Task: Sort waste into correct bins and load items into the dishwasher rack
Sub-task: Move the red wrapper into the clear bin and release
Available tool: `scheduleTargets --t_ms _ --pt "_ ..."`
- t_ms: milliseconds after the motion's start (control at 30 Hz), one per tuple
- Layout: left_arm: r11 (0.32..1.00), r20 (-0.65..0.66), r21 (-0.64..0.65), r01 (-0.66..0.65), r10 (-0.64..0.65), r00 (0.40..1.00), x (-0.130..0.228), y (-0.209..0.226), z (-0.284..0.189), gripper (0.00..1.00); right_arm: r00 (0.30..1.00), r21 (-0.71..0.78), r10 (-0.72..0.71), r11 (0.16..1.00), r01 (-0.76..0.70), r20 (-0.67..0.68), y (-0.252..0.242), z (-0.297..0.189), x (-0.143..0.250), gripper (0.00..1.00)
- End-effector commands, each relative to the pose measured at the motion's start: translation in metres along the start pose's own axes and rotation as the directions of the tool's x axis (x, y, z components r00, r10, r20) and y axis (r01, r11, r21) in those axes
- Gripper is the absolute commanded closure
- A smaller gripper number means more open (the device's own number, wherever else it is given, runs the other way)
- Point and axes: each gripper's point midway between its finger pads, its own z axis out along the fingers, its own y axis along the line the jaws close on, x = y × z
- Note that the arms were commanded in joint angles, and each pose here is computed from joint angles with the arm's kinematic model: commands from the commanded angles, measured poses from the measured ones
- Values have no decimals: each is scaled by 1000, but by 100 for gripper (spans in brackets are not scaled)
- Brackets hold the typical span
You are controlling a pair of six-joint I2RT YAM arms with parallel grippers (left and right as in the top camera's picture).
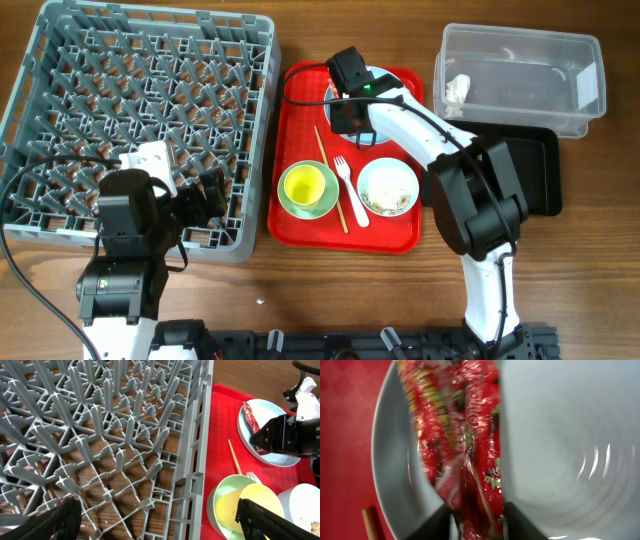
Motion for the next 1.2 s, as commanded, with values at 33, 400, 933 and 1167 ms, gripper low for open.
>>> scheduleTargets --t_ms 33,400,933,1167 --pt "1000 26 3 4 -4 1000 -9 -3 -5 0 999 -24 10 1000 -11 -45 1 1 9 96" --pt "1000 26 3 4 -4 1000 -9 -3 -5 0 899 -16 267 960 -279 348 -132 -175 -92 95" --pt "1000 26 3 4 -4 1000 -9 -3 -5 0 976 -296 215 935 -195 38 -146 -236 -5 14" --pt "1000 26 3 4 -4 1000 -9 -3 -5 0 995 -184 49 981 -64 -81 -71 -211 68 14"
